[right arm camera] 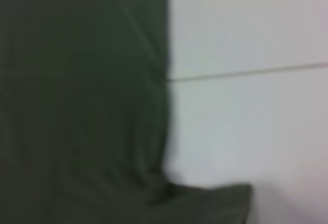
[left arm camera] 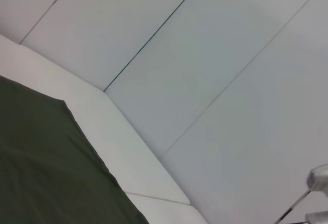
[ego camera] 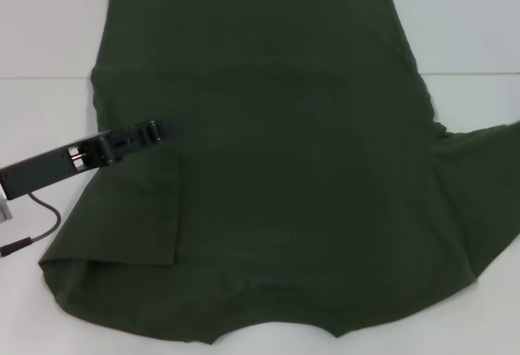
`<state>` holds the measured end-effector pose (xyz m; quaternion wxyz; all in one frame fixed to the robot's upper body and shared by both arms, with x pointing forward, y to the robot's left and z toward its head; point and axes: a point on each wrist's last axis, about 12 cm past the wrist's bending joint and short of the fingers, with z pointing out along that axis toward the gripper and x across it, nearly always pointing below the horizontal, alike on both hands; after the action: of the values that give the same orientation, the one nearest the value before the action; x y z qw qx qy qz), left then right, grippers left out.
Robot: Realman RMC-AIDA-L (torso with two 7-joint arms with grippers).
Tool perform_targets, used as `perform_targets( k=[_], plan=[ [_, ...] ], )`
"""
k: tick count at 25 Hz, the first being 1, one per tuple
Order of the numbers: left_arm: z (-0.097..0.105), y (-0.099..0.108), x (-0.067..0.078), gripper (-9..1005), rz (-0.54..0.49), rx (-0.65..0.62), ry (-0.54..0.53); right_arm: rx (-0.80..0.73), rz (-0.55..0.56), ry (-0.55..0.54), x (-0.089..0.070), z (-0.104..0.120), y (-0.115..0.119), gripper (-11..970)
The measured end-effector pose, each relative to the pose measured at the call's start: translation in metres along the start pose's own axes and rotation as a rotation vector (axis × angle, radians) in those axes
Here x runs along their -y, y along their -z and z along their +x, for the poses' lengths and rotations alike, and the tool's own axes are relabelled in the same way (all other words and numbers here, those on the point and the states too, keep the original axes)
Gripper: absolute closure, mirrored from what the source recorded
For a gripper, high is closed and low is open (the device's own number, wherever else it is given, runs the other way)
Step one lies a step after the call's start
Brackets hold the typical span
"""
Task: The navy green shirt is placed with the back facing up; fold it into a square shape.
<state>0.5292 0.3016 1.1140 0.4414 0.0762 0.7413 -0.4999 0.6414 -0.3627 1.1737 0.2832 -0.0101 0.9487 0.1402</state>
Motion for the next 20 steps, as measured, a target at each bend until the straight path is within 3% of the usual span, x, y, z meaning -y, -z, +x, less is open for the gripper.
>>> perform_targets(
  k=[6, 15, 20],
  plan=[
    [-0.003, 0.0, 0.0, 79, 0.002, 0.01, -0.003, 0.011, -0.11, 0.048, -0.027, -0.019, 0.019, 934],
    [-0.003, -0.001, -0.001, 79, 0.0, 0.025, 0.001, -0.125, -0.214, 0.146, -0.097, -0.008, -0.041, 937],
    [-0.004, -0.001, -0.001, 79, 0.001, 0.032, 0.003, -0.146, -0.242, 0.22, -0.134, -0.01, -0.055, 938]
  ],
)
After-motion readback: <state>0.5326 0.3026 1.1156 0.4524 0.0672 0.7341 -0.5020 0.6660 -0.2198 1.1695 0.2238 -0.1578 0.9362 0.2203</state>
